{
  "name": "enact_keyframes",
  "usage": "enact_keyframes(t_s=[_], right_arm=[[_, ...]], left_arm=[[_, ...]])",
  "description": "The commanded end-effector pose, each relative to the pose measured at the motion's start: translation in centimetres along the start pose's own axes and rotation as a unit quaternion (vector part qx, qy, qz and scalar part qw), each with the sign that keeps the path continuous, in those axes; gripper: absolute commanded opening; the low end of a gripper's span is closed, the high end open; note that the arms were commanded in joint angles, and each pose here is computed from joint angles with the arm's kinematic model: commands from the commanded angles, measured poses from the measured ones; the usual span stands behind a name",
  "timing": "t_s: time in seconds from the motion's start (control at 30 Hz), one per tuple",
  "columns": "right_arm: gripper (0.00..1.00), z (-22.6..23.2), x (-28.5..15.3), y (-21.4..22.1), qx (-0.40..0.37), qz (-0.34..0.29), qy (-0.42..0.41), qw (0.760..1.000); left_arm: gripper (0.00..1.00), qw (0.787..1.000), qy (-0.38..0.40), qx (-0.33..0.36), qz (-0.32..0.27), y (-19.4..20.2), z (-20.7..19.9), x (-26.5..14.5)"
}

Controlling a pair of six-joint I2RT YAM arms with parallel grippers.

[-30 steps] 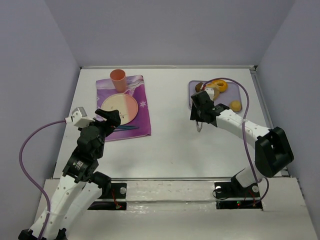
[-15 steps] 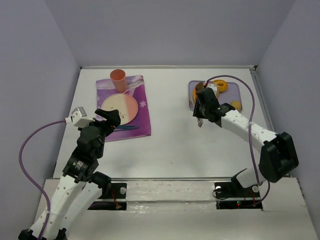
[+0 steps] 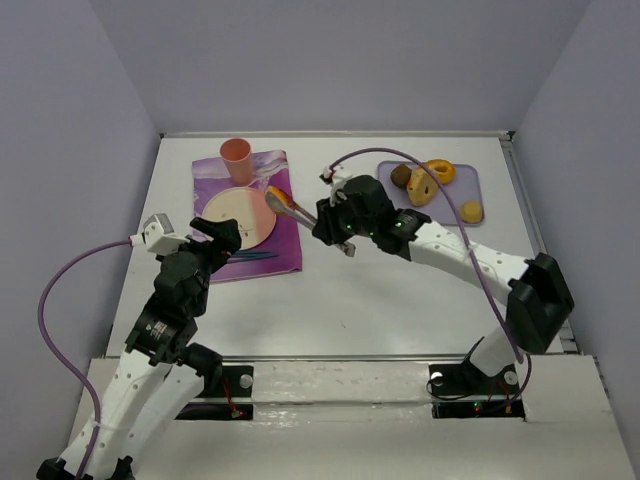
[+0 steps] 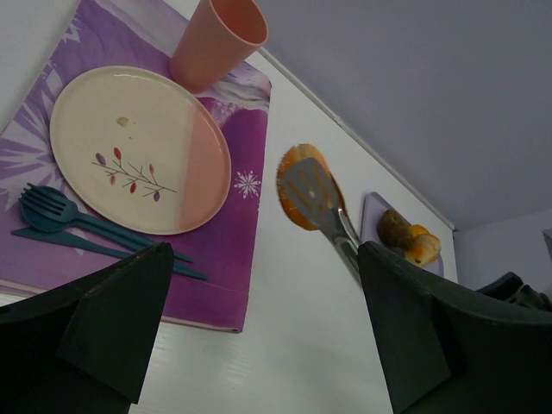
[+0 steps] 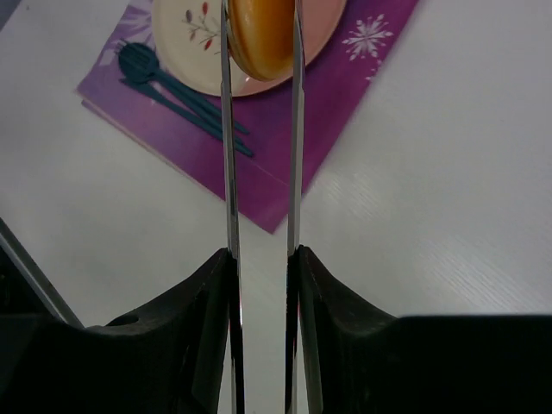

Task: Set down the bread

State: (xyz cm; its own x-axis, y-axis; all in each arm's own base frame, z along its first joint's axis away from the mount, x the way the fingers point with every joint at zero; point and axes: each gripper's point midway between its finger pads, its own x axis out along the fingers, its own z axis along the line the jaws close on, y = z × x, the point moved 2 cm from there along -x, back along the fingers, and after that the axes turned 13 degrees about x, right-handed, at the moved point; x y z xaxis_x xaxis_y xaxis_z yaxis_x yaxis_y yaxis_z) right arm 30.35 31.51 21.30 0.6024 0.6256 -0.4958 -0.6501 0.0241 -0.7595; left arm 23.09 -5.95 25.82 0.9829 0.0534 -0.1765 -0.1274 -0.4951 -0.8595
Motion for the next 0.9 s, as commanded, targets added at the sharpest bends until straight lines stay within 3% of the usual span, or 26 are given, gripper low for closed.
enact_keyframes(t_s=[0.0,0.23,0.4,0.63,0.87], right_arm=[[0.29,7.0,3.7,-2.4,-0.067,-0.024,-0.116,0.991],[0.33,9.8,11.4,-0.7,-0.079,0.008,-0.104,0.991],[0.42,11.0,15.5,0.4,-0.085,0.014,-0.086,0.993],[0.52,10.0,17.6,-0.1,-0.076,0.001,-0.042,0.996],[0.62,11.0,15.9,-0.8,-0.079,-0.003,-0.052,0.996]], left_arm=[[0.99,1.0,-0.005,-0.007,-0.013,-0.3,0.1,0.3],[0.99,1.0,-0.004,-0.006,-0.013,-0.2,0.1,0.3],[0.99,1.0,-0.003,-0.005,-0.01,-0.1,0.1,0.3],[0.99,1.0,-0.001,-0.006,-0.012,-0.2,0.1,0.2],[0.99,1.0,0.0,-0.007,-0.013,-0.2,0.1,0.1]])
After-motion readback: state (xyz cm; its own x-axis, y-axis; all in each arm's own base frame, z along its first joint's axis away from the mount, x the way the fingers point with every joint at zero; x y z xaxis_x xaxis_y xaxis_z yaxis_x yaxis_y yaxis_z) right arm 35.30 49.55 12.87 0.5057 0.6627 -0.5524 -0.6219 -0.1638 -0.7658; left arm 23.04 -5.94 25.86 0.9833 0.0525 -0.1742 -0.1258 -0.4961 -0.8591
